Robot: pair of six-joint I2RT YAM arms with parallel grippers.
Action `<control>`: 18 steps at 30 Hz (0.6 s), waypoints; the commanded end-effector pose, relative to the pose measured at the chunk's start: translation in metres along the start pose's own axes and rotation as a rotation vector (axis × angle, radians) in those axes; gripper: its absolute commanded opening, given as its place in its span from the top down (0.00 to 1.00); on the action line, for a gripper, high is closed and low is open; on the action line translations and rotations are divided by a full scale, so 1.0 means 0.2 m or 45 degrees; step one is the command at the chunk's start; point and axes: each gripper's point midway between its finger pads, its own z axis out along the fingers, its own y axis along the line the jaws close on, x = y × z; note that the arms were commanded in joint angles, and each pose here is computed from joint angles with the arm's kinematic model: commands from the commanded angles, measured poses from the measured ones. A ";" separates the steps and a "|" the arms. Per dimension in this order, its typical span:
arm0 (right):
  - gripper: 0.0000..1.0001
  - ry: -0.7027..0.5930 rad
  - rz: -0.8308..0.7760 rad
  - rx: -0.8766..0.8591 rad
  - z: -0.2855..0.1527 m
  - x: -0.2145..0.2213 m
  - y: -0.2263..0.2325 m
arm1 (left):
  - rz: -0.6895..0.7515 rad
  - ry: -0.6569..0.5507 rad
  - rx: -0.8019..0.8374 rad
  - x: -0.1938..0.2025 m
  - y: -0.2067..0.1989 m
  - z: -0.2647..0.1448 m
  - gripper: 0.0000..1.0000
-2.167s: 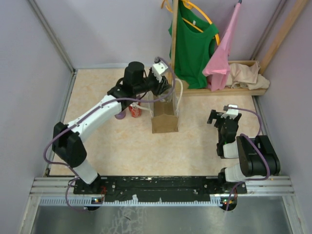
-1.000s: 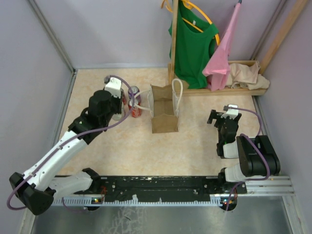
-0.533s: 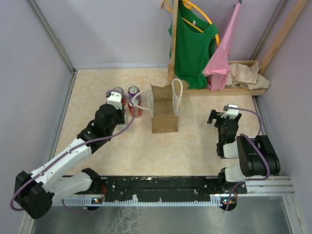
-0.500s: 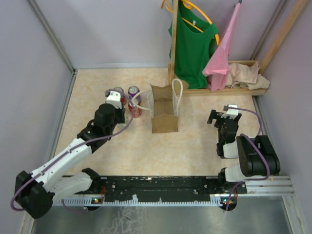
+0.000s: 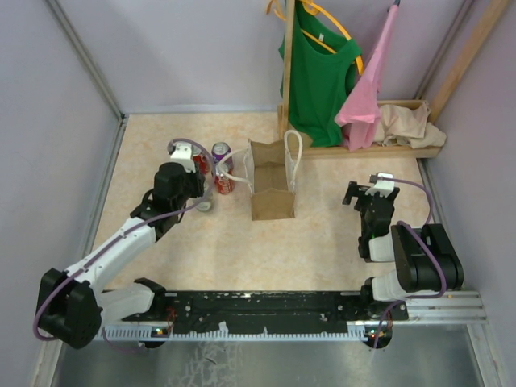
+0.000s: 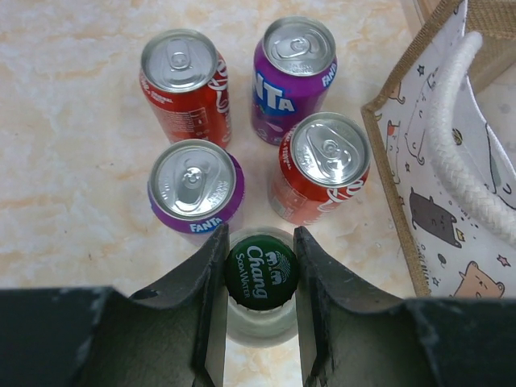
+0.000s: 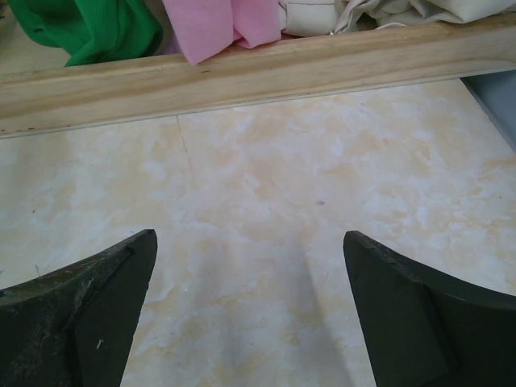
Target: Take the beverage out of the canvas bag
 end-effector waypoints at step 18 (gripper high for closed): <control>0.01 -0.090 0.019 0.003 0.03 -0.10 0.00 | 0.034 -0.093 0.258 -0.18 -0.21 0.06 0.98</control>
